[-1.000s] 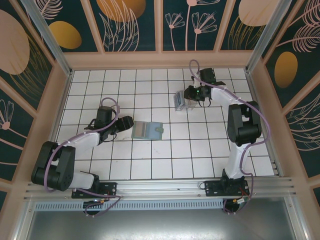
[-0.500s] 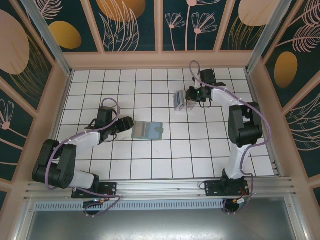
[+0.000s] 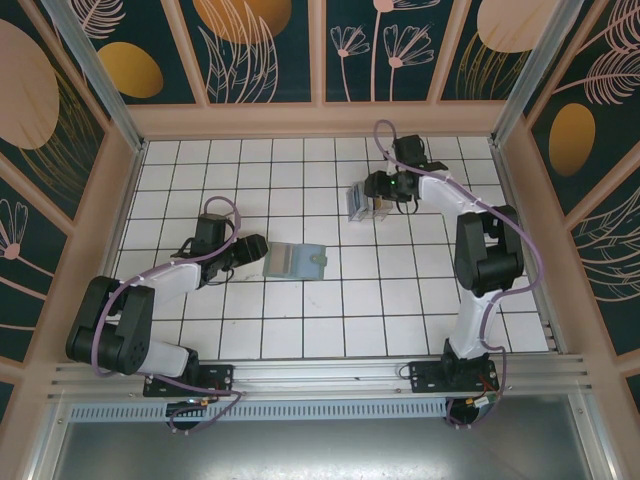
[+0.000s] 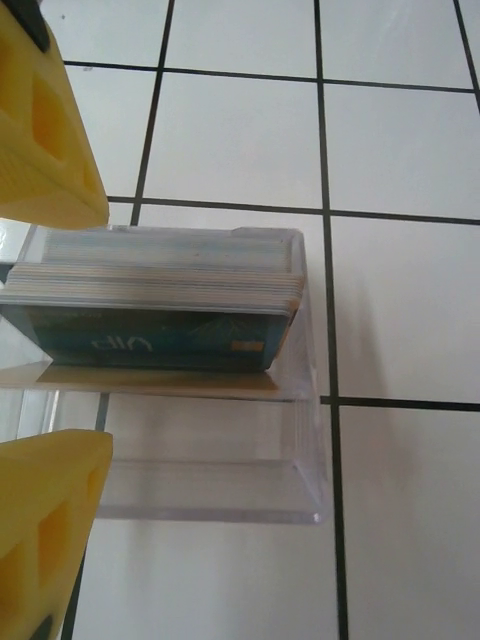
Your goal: Put the credit cards into the card holder
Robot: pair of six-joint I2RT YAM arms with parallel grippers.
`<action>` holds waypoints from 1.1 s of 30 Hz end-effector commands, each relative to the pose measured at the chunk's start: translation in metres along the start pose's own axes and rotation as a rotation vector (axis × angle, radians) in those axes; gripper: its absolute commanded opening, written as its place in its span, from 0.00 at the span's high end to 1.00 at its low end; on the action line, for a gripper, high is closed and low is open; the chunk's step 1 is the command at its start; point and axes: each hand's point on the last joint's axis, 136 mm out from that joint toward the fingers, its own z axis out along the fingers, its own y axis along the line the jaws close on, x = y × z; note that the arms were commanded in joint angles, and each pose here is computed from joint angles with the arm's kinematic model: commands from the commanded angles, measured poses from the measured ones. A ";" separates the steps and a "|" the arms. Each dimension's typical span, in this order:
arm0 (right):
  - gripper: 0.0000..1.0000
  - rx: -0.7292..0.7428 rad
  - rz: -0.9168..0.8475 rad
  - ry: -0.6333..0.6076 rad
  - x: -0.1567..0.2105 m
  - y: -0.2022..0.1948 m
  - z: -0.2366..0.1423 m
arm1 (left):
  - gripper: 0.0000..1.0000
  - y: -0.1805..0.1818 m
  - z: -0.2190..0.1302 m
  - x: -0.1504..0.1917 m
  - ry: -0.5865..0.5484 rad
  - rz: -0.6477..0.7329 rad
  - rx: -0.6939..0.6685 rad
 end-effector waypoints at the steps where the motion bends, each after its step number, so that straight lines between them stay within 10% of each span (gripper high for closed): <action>1: 0.42 0.110 -0.042 -0.002 -0.005 -0.003 0.005 | 0.34 -0.005 0.000 -0.007 -0.015 0.006 0.015; 33: 0.54 0.349 -0.107 0.017 0.004 -0.024 0.018 | 0.33 -0.004 0.005 -0.007 0.004 0.028 0.009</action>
